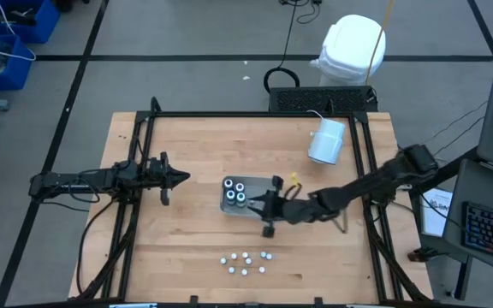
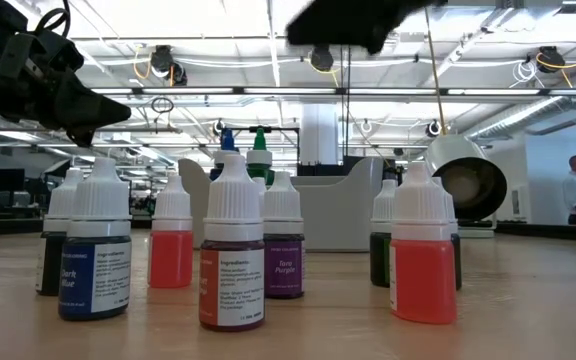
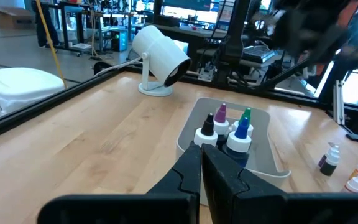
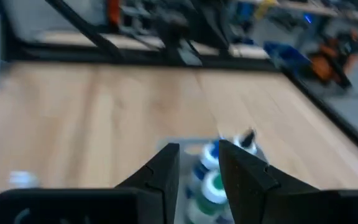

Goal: Pick & Place food coloring
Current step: Put the small purple bottle into the gray bin

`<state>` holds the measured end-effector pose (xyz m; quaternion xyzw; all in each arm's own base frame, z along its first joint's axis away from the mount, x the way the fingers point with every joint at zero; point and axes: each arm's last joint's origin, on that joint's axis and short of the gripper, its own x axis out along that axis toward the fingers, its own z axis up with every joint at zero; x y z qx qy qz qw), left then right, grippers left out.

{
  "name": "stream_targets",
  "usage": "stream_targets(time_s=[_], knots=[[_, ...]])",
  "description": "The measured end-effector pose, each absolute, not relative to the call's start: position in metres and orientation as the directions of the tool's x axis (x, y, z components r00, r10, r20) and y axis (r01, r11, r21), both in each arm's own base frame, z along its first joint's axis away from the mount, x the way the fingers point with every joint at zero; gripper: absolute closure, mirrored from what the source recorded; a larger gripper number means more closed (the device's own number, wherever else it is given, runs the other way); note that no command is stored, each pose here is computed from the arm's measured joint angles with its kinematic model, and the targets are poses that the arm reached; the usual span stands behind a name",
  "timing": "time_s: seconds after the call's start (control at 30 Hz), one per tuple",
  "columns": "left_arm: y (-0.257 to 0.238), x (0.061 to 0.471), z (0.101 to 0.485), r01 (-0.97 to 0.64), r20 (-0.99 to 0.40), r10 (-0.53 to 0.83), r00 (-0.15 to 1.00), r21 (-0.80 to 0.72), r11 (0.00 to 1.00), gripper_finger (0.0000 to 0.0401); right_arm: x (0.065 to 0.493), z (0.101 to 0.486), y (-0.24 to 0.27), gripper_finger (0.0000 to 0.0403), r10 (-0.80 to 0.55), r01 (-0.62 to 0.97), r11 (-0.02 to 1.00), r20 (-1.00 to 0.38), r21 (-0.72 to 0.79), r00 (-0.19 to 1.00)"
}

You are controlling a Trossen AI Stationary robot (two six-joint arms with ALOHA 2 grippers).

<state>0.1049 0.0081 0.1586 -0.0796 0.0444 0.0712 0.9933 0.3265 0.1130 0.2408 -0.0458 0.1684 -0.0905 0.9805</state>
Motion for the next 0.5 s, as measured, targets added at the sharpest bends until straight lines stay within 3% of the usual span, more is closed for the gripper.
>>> stream_targets(time_s=[0.13, 0.3, 0.5], knots=[[0.008, 0.105, 0.159, -0.148, -0.100, 0.134, 0.986, -0.152, 0.977, 0.0382, 0.301, 0.259, 0.151, 0.0301, -0.061, 0.034, 0.994, -0.281, -0.101, 0.958], [0.008, 0.105, 0.159, -0.148, -0.100, 0.134, 0.986, -0.152, 0.977, 0.0382, 0.278, 0.248, 0.205, 0.0301, 0.094, -0.119, 0.990, -0.279, -0.074, 0.956], [0.008, 0.105, 0.159, -0.149, -0.100, 0.134, 0.986, -0.167, 0.975, 0.0382, 0.264, 0.205, 0.246, 0.0312, 0.057, -0.135, 0.967, -0.338, -0.214, 0.939]])
